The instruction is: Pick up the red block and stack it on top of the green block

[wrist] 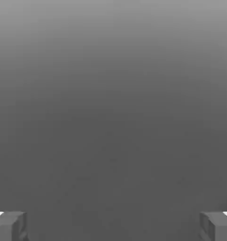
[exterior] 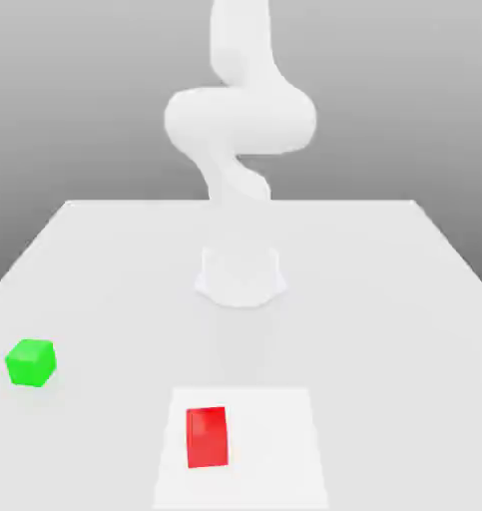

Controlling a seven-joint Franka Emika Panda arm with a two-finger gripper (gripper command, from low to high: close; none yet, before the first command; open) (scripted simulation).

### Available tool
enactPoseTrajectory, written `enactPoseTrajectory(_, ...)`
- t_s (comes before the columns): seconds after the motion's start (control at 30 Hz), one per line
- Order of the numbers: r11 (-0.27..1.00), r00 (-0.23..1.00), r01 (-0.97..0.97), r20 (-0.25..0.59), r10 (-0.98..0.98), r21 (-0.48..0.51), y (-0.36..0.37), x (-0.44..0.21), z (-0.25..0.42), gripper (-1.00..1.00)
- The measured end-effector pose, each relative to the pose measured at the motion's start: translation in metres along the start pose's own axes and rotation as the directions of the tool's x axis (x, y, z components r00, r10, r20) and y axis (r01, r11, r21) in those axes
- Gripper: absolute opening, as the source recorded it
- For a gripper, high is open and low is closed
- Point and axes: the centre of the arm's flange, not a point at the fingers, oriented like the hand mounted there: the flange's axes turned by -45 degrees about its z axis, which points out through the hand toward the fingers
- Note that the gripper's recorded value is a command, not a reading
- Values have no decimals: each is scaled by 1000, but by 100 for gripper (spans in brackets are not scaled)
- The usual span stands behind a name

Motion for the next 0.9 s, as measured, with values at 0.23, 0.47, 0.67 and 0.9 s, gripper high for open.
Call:
enactPoseTrajectory(0.23,999,972,29,232,-32,16,14,-47,155,0)
enactPoseTrajectory(0.47,998,893,54,446,-64,34,26,-137,277,0)
enactPoseTrajectory(0.67,996,787,71,610,-88,52,38,-238,350,0)
enactPoseTrajectory(0.9,995,750,79,655,-99,60,40,-308,410,0)
